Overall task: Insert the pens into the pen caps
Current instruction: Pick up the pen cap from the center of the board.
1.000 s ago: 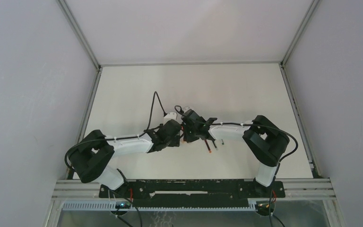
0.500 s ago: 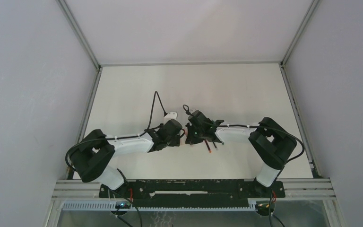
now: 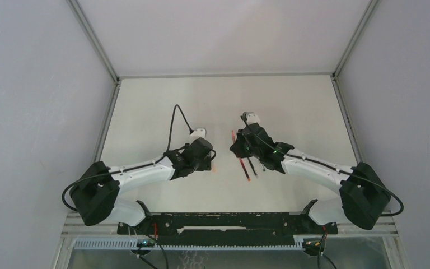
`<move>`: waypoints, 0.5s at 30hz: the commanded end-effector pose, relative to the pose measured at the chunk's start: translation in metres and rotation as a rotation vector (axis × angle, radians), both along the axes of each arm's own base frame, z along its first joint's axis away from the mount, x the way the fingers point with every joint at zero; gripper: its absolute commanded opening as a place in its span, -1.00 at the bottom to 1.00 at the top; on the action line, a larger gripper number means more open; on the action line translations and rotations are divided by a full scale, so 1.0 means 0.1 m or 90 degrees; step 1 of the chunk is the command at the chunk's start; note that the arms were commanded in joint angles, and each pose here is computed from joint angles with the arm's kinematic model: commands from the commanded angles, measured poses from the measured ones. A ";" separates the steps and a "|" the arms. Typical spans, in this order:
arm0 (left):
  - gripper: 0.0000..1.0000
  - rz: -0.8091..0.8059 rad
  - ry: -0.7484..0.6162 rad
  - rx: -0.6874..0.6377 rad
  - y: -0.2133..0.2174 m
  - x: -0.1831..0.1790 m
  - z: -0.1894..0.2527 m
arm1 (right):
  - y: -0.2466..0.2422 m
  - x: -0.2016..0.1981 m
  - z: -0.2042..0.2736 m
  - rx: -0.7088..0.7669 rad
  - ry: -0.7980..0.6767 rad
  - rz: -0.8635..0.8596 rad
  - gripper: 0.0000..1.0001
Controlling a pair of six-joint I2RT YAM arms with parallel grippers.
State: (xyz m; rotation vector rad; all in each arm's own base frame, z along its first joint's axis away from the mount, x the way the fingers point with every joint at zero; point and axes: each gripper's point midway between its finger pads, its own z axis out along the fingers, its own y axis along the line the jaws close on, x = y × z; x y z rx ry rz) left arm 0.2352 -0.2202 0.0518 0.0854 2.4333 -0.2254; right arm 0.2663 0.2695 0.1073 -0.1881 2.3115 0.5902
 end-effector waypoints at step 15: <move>0.07 0.022 0.094 -0.005 -0.43 0.08 -0.07 | -0.62 -0.03 0.12 0.013 -0.050 -0.096 -1.00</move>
